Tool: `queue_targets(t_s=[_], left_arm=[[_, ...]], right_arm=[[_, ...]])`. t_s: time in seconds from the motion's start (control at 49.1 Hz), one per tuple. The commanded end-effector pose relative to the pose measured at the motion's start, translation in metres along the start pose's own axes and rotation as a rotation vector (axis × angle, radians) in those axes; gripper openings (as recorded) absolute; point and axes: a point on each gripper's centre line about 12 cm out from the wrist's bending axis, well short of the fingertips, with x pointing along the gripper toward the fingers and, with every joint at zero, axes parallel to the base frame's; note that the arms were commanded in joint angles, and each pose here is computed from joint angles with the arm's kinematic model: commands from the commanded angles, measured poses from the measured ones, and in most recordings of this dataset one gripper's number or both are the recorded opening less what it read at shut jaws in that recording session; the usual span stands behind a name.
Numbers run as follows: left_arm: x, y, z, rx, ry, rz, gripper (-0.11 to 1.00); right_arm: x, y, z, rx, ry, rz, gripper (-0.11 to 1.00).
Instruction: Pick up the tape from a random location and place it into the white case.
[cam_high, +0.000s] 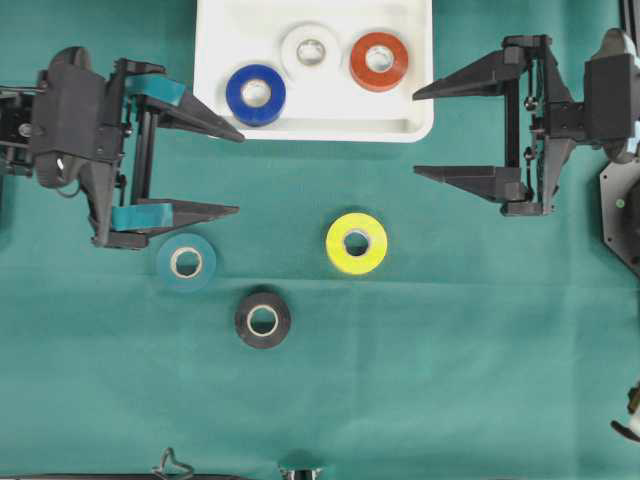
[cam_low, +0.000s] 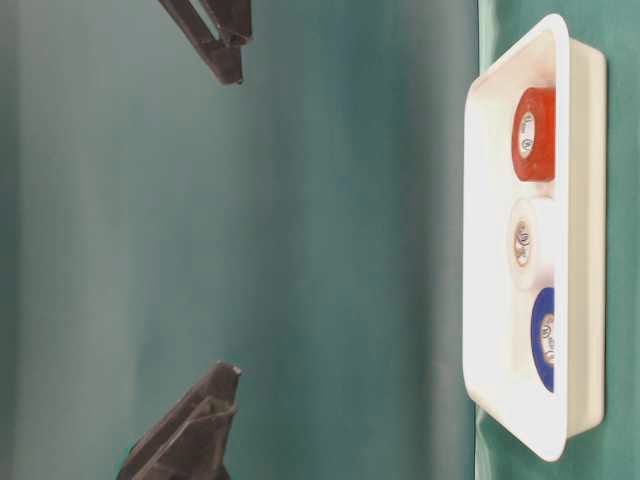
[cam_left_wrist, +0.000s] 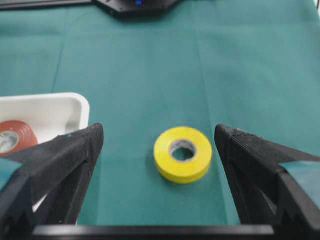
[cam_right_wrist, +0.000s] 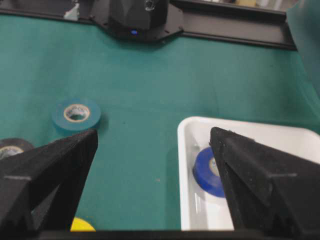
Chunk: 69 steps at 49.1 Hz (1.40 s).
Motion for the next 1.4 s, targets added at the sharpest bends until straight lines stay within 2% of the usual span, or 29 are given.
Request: queue_targets(t_s=[0.0,0.59,1.384], left_arm=[[-0.006,-0.001,0.01,-0.002,-0.045,-0.002,0.99],[-0.012,0.001,0.008,-0.007,-0.049,0.006,0.99],[-0.046,0.002,0.003,-0.015,-0.085,0.011,0.99]], right_arm=[[0.002,0.0,0.012,-0.004,-0.036,0.003,0.88],[-0.001,0.001,0.01,-0.01,-0.017,0.001,0.88],[-0.019,0.009,0.007,-0.016,0.031,0.0,0.88]])
